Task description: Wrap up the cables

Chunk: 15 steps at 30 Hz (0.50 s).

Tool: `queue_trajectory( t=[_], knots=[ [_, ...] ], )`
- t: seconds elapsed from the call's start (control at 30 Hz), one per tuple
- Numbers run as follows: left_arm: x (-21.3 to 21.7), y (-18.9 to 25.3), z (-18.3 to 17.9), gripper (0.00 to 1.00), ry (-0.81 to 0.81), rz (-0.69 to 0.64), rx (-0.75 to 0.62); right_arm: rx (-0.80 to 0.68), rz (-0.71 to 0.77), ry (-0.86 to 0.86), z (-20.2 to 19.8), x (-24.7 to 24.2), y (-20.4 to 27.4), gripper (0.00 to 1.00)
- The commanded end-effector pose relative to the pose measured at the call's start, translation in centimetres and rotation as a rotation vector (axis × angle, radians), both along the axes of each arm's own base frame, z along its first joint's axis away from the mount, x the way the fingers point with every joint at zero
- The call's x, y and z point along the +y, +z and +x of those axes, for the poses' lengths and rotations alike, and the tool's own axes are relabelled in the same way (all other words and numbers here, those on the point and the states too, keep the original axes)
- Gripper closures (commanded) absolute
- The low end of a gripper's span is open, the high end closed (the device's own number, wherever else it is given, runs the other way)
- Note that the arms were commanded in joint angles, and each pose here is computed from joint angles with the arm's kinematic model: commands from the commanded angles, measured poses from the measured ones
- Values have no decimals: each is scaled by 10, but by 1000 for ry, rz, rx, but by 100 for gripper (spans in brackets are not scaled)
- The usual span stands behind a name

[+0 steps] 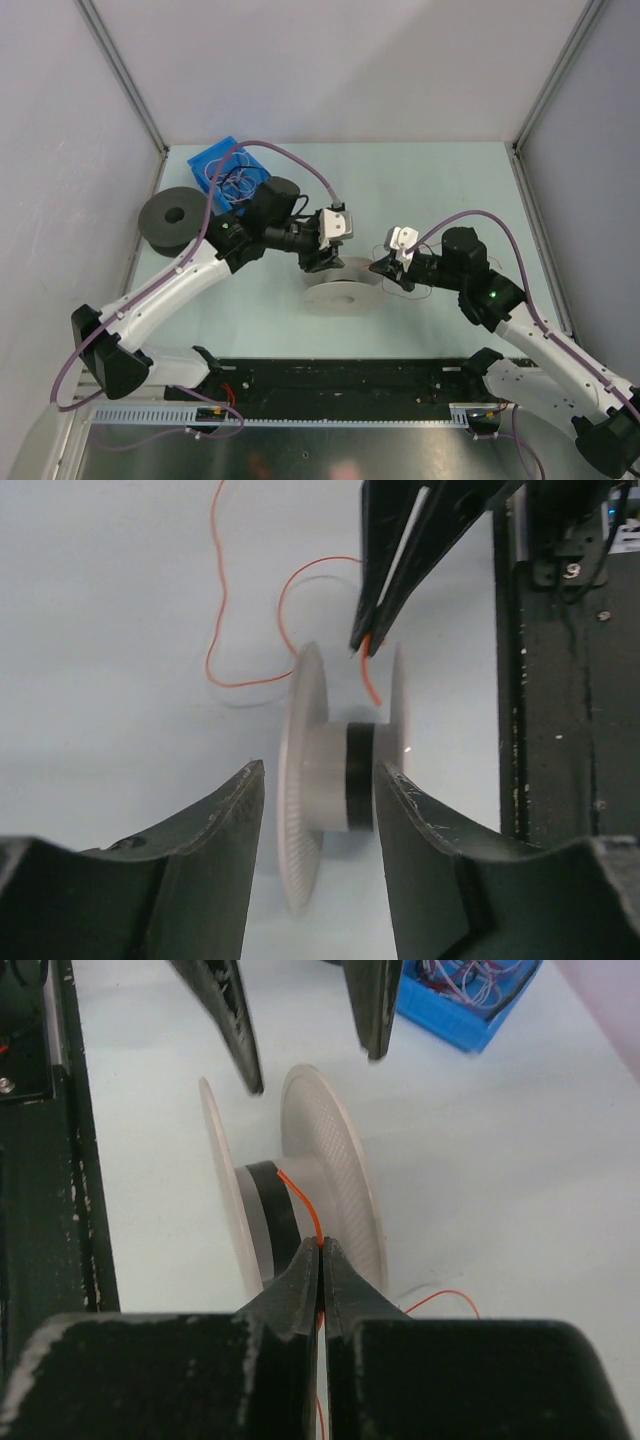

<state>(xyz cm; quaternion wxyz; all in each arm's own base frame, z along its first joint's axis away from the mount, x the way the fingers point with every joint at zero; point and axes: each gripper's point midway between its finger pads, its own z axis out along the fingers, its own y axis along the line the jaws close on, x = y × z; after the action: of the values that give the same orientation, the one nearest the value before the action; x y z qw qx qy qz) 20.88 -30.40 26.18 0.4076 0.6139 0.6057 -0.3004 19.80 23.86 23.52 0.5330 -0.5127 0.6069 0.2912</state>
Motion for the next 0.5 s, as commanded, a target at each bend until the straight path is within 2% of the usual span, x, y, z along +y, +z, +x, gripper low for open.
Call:
queue_trajectory(
  t=[0.0,0.3,0.4,0.47],
  knots=[
    [-21,31,-15,47,-69,-88,6,-88,62,-48,11,8,25,100],
    [-37,20,-25,45,-110,-80,67,-128,79,-61,16,20,32,100],
    [-39,16,-19,50,-84,-65,71,-134,80,-51,15,23,33,100],
    [-40,16,-17,57,-78,-63,69,-134,79,-43,13,25,33,100]
  ],
)
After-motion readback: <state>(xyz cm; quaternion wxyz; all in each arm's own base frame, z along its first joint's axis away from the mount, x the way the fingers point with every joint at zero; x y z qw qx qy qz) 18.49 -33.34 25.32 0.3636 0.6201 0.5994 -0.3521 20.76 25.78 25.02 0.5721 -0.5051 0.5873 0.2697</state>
